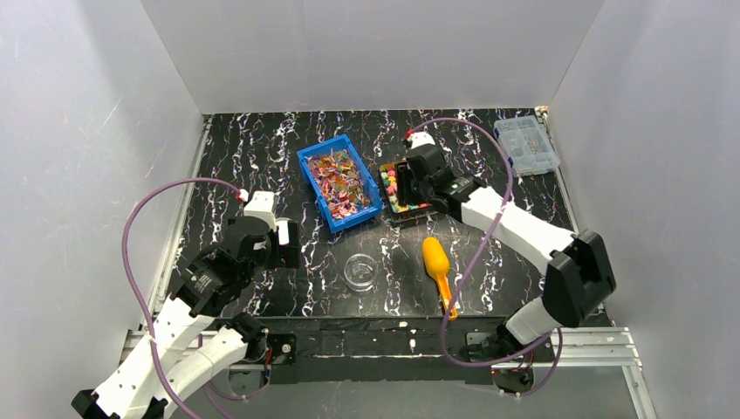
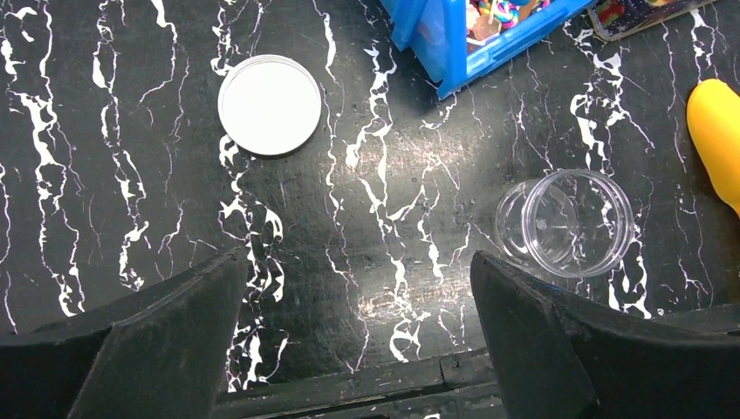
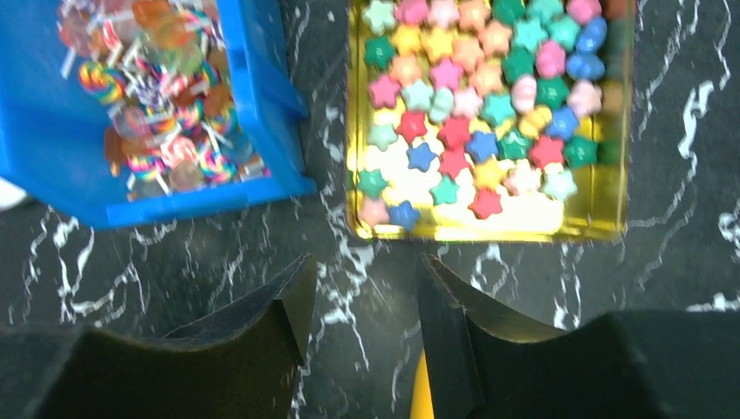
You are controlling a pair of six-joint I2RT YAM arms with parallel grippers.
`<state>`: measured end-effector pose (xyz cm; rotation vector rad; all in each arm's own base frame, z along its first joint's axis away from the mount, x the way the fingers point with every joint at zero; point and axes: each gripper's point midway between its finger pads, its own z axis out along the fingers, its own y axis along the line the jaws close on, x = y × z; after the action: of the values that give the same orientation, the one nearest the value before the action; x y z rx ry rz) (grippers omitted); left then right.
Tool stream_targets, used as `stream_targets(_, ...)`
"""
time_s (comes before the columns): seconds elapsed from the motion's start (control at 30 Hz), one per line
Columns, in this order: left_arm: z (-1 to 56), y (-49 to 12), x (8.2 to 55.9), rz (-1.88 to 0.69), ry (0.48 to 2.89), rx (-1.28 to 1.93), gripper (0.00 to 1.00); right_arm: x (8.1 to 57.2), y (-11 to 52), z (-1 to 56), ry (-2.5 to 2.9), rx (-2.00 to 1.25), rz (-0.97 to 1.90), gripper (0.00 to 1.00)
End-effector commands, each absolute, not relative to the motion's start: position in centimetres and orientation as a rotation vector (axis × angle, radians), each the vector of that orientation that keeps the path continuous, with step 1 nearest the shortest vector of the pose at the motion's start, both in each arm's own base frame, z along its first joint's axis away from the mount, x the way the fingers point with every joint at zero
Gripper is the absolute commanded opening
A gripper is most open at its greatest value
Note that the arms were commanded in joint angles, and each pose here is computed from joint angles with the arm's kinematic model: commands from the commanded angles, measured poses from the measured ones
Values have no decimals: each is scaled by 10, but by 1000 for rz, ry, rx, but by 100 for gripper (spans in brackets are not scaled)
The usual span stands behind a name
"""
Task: Pack the candies
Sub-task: Pick up the spatula from the center of the board.
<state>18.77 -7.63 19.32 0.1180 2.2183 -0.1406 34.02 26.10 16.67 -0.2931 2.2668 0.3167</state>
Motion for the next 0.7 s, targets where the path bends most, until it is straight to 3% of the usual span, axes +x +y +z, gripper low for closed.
stream_targets(0.0, 193, -77, 185, -149, 2217, 127, 99, 303, 233, 168, 2319, -331, 285, 56)
stream_targets(0.2, 195, -78, 184, -170, 2205, 130, 99, 260, 201, 171, 2357, -316, 299, 63)
stream_targets(0.67, 197, -82, 182, -208, 2198, 148, 99, 169, 153, 124, 2570, -229, 296, 66)
